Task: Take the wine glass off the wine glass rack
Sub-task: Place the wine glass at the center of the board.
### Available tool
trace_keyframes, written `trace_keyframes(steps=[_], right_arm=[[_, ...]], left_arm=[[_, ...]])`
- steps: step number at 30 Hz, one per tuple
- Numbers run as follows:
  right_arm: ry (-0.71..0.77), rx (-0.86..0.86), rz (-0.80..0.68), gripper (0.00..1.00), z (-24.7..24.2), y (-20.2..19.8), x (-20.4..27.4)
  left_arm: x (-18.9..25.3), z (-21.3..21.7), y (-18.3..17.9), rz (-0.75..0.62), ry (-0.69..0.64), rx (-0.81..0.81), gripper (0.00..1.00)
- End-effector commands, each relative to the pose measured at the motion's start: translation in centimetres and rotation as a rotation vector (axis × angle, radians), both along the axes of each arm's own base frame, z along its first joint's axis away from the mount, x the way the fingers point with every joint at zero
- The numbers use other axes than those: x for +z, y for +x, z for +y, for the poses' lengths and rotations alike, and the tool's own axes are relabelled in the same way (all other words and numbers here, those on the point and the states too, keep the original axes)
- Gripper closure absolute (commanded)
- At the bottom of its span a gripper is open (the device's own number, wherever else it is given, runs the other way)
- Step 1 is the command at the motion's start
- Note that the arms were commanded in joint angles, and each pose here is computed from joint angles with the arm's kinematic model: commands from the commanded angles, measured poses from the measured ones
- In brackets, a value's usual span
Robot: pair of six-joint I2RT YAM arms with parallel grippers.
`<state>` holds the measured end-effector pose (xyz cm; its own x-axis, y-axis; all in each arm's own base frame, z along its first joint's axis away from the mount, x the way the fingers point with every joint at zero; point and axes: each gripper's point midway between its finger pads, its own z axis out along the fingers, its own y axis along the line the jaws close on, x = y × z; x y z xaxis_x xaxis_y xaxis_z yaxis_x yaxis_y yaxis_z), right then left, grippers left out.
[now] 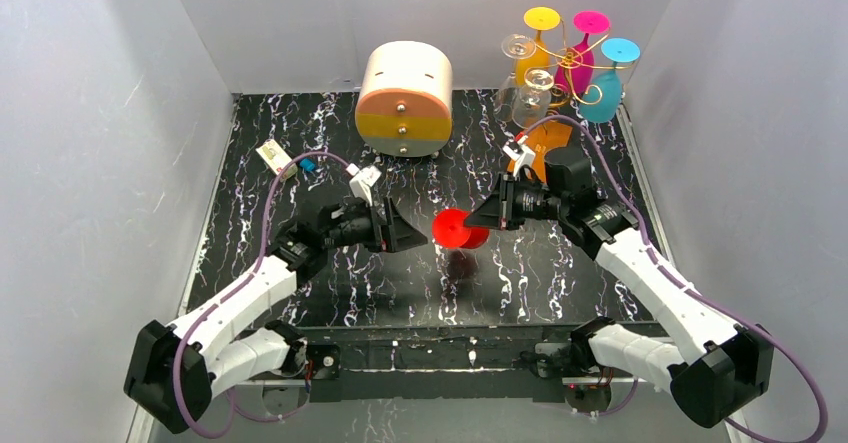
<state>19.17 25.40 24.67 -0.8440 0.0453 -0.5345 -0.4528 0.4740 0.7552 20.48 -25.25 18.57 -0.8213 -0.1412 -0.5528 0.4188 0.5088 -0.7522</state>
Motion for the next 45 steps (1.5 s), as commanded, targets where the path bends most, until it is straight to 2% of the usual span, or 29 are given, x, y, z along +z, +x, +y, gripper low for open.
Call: trace_keyframes(steps=[1,3,11,18,25,28,31,36,42,45], right_arm=[[0.070,0.049,-0.130,0.99,1.0,-0.1,2.4],[0.081,0.055,-0.133,0.99,1.1,-0.2,2.7],[0.158,0.096,-0.132,0.99,2.0,-0.9,3.6],[0.207,0.161,-0.140,0.99,2.4,-1.8,4.6],[0.223,0.214,-0.125,0.99,2.7,-2.4,4.7],[0.221,0.225,-0.115,0.99,2.7,-2.5,4.5],[0.214,0.228,-0.106,0.84,2.7,-2.7,4.1],[0.218,0.264,-0.094,0.67,3.0,-3.3,4.0],[0.210,0.337,-0.102,0.66,3.5,-4.5,4.0],[0.220,0.368,-0.109,0.71,3.7,-5.1,4.2]], left_arm=[[3.9,-2.5,-0.6,-0.038,-0.215,-0.015,0.23],[5.0,-2.9,-0.8,-0.051,-0.273,-0.018,0.25],[6.3,-3.3,-1.5,-0.083,-0.309,-0.032,0.39],[7.1,-3.9,-1.9,-0.104,-0.321,-0.072,0.74],[8.0,-4.4,-2.3,-0.123,-0.335,-0.106,1.00],[8.3,-4.3,-2.4,-0.134,-0.343,-0.108,1.00],[8.7,-4.1,-2.6,-0.146,-0.353,-0.108,1.00],[9.6,-3.9,-3.0,-0.168,-0.372,-0.108,1.00],[10.4,-3.6,-3.0,-0.191,-0.389,-0.092,1.00],[11.0,-3.5,-3.1,-0.205,-0.399,-0.093,1.00]])
